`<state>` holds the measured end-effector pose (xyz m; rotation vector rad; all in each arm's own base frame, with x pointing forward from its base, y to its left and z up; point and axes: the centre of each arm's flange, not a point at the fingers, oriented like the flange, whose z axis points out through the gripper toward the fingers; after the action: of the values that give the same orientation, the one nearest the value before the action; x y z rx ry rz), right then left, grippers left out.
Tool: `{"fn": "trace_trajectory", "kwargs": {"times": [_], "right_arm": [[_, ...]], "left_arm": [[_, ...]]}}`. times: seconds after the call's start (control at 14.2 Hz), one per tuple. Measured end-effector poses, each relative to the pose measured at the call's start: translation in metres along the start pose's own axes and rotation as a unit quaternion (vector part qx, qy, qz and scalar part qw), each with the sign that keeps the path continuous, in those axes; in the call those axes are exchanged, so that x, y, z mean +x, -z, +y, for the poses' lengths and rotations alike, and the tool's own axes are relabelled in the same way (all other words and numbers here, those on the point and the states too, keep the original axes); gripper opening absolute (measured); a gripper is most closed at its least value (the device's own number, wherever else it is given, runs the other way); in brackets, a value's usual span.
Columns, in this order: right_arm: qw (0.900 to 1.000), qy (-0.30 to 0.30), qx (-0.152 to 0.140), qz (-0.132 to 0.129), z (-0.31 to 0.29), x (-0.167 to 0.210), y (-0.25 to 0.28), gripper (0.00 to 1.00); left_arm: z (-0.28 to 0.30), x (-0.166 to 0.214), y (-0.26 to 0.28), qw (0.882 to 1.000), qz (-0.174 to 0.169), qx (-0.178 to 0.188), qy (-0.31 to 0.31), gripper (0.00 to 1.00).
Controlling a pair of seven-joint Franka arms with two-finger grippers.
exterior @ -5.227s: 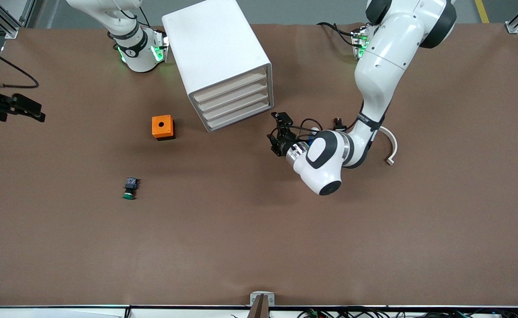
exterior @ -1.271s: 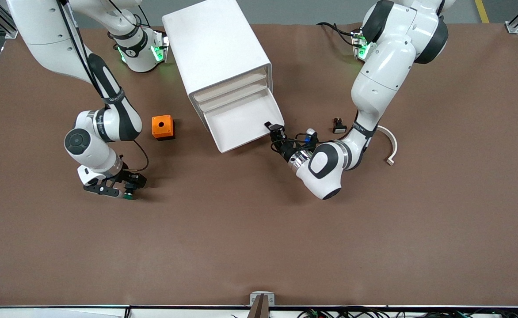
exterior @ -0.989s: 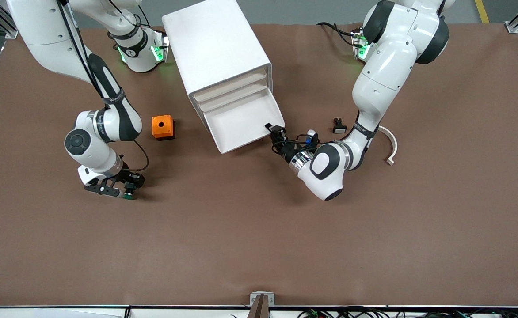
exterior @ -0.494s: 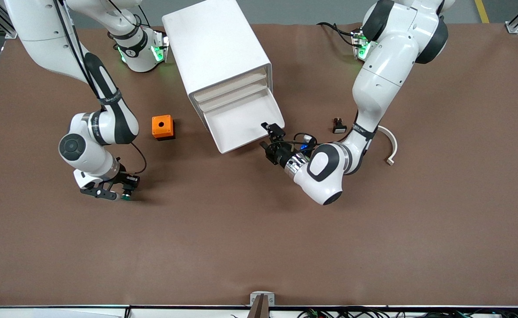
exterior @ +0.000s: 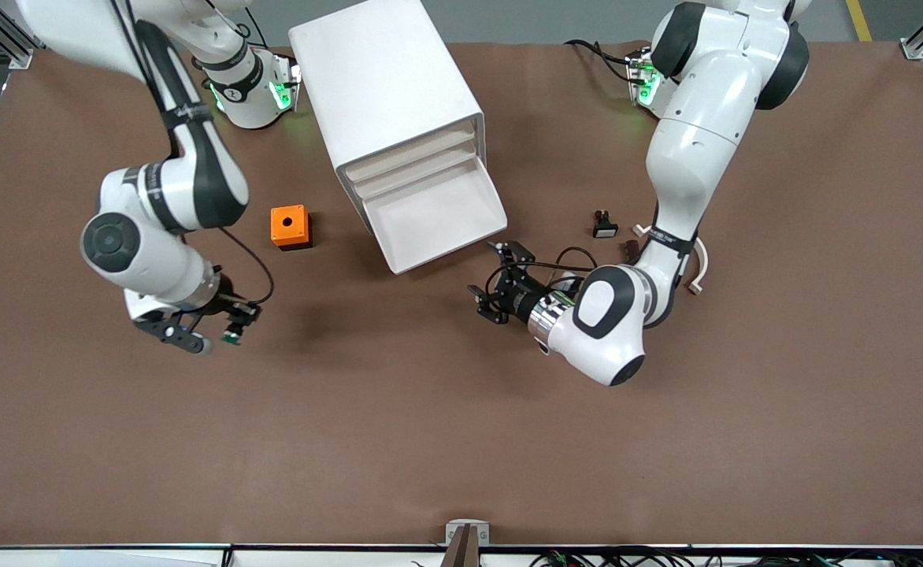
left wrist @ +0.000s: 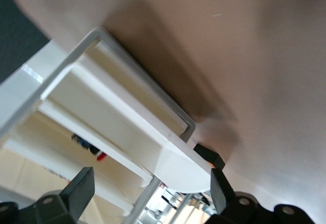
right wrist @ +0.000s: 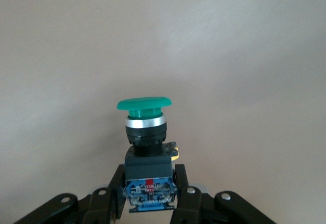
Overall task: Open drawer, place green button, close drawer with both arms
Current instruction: 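Carry the button over the drawer while the left gripper withdraws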
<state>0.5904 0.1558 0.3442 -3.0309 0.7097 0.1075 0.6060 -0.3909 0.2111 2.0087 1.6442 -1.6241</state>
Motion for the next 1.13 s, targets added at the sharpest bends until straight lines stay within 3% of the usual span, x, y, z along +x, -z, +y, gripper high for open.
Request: {"fn": "trace_trajectory", "kwargs": {"times": [0.14, 0.35, 0.57, 0.85, 0.99, 1.13], "right_arm": [[0.999, -0.033, 0.010, -0.009, -0.038, -0.041, 0.011, 0.42], [0.997, -0.075, 0.013, -0.008, -0.095, -0.111, 0.017, 0.42], [0.995, -0.100, 0.015, -0.006, -0.135, -0.172, 0.013, 0.42], [0.988, -0.149, 0.024, -0.003, -0.161, -0.224, 0.007, 0.42], [0.984, -0.175, 0.029, -0.003, -0.173, -0.250, 0.000, 0.42], [0.980, -0.199, 0.025, -0.005, -0.181, -0.270, -0.012, 0.42]], "left_arm": [[-0.008, -0.016, 0.011, 0.996, 0.050, -0.015, -0.073, 1.00], [-0.021, -0.058, 0.020, 0.976, 0.142, -0.059, -0.154, 1.00], [-0.027, -0.087, 0.035, 0.936, 0.242, -0.109, -0.231, 1.00], [-0.021, -0.093, 0.056, 0.882, 0.342, -0.160, -0.283, 1.00], [-0.016, -0.093, 0.062, 0.856, 0.380, -0.181, -0.302, 1.00], [-0.014, -0.096, 0.063, 0.838, 0.400, -0.194, -0.315, 1.00]]}}
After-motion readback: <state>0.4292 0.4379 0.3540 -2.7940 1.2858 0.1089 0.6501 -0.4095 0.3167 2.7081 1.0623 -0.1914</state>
